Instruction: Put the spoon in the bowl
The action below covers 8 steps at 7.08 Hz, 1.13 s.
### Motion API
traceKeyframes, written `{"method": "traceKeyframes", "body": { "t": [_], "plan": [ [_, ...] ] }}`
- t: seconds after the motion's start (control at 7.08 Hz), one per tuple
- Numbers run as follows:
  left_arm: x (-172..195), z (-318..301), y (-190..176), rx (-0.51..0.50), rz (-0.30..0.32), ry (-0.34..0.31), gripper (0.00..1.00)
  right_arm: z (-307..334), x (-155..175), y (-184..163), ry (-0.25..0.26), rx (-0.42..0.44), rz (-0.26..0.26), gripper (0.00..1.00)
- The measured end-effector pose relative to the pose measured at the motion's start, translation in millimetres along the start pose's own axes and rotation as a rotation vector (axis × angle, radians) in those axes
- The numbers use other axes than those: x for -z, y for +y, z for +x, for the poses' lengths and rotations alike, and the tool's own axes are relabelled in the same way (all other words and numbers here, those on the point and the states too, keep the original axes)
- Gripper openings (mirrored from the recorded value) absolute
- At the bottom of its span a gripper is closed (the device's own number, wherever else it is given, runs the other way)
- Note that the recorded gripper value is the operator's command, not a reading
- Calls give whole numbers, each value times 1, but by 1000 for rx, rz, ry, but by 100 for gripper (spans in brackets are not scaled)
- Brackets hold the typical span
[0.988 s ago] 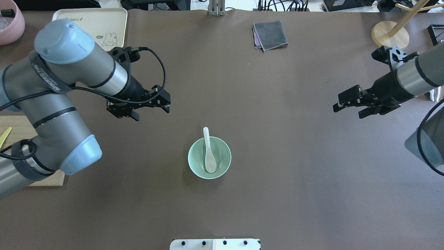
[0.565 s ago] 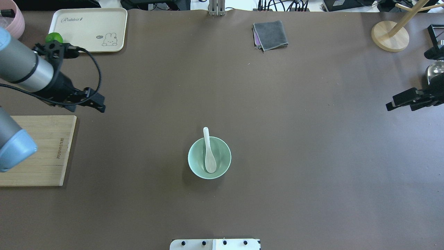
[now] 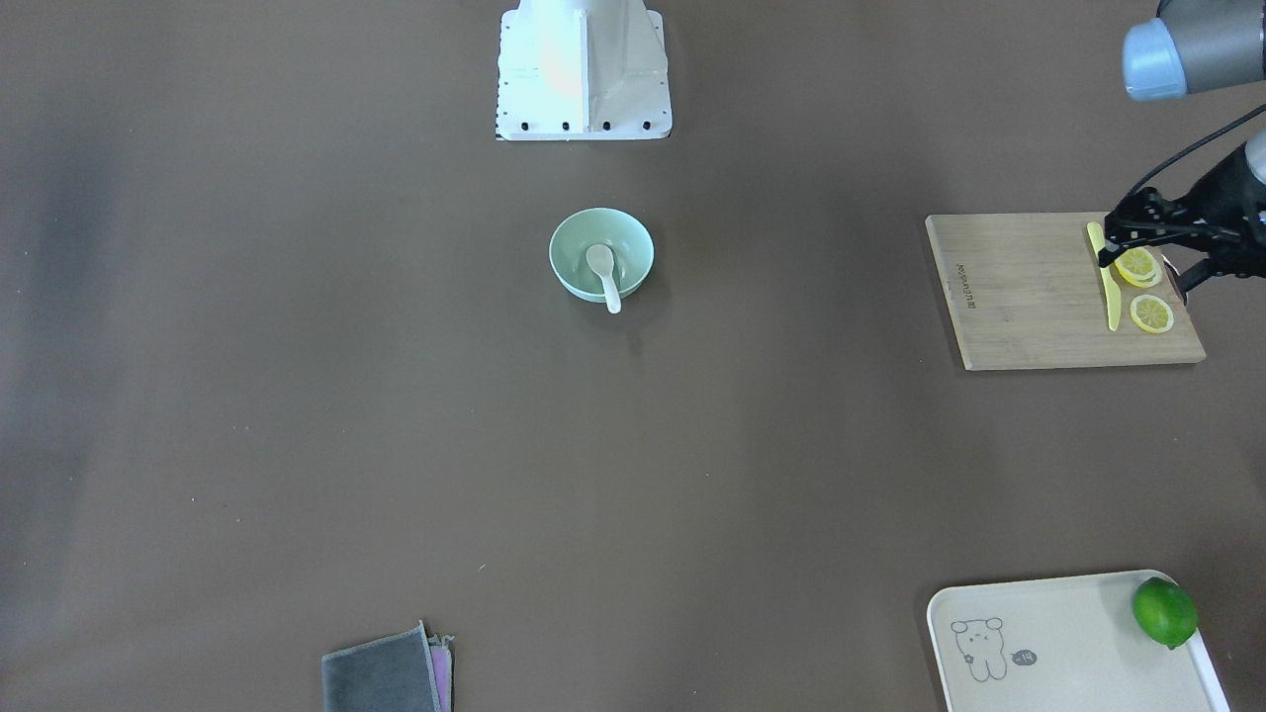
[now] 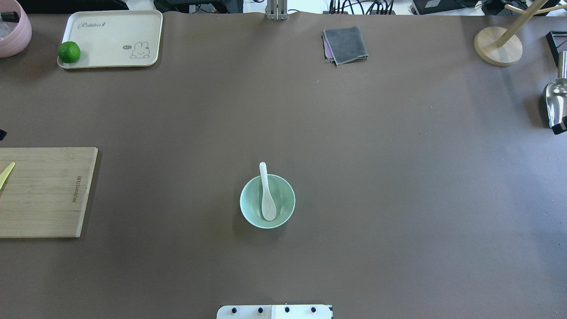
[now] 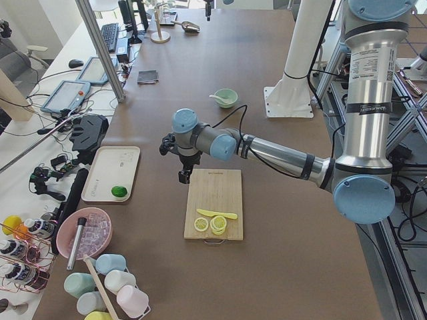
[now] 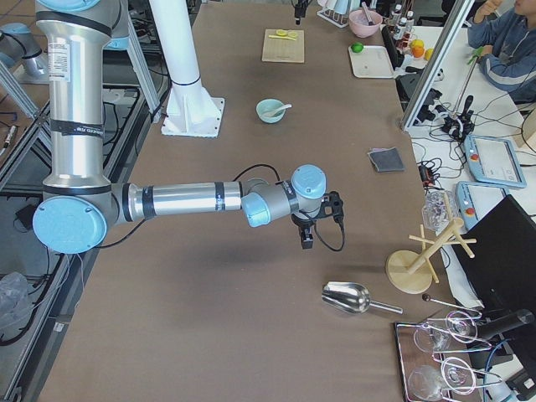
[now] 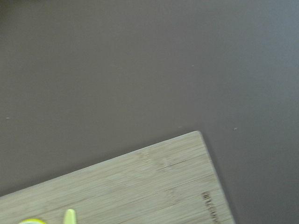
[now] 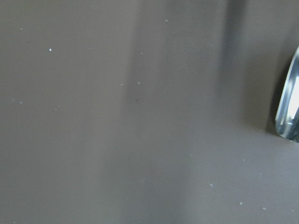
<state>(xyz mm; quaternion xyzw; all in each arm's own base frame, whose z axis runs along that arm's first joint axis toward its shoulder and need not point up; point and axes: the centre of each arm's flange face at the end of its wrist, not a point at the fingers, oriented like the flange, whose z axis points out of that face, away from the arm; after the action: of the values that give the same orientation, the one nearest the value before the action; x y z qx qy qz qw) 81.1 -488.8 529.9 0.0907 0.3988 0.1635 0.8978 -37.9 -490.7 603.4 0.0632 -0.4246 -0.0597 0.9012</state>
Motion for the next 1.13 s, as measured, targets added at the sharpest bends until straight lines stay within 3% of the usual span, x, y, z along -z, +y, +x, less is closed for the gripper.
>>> {"method": "traceKeyframes", "body": {
  "t": [0.28,0.56,1.13],
  "plan": [
    [9,-55,36,-39,2,-13,98,26,4,3,39,-19,9,100],
    [6,-80,79,-49,-19,-20,98,32,6,4,45,-14,13,100],
    [20,-93,92,-19,11,-29,98,35,9,9,35,-38,-4,100]
  ]
}}
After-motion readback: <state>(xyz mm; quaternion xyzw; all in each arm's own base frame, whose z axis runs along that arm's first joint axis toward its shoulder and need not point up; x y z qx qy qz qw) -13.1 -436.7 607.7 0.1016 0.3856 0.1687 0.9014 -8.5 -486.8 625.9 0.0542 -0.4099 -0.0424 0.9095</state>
